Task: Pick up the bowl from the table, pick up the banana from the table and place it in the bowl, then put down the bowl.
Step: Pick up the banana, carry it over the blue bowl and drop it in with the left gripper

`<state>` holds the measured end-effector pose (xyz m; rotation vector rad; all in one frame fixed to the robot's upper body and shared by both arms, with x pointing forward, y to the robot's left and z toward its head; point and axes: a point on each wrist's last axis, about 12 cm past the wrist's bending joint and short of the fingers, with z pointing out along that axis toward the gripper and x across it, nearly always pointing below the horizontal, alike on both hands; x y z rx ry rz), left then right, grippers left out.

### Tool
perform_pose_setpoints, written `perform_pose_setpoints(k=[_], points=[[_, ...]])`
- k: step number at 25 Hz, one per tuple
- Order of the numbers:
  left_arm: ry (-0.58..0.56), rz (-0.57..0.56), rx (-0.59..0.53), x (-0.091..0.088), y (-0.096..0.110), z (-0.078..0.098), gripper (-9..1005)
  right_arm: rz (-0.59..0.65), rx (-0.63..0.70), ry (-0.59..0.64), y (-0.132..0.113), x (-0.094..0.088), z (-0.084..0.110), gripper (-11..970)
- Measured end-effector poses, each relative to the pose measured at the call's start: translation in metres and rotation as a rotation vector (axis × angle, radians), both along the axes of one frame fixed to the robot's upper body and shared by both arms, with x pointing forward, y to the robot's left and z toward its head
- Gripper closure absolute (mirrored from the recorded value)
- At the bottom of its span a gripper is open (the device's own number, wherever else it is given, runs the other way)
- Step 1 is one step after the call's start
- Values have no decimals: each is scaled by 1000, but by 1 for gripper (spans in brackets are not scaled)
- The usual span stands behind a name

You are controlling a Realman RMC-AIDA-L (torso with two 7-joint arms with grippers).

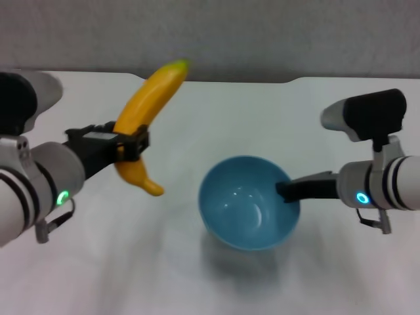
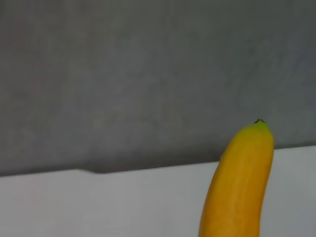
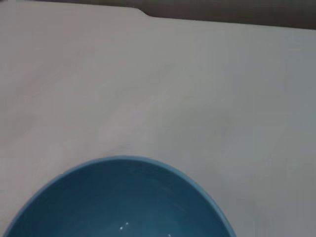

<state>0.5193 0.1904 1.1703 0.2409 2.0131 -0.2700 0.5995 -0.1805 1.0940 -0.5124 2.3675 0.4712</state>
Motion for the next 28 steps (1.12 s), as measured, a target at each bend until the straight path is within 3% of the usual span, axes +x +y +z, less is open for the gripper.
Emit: perform_pose_setpoints(k=[5,12,28], points=[[-25,-67,-43,-7,-20,10,461,21,52,-19,16,5,9,924],[-7,-151,-79,-3,-44,3,457,68,76,-38,36,10,21,925],[35,-159,-74,7,-47,-16,450,105,109,-54,48,9,33,924]])
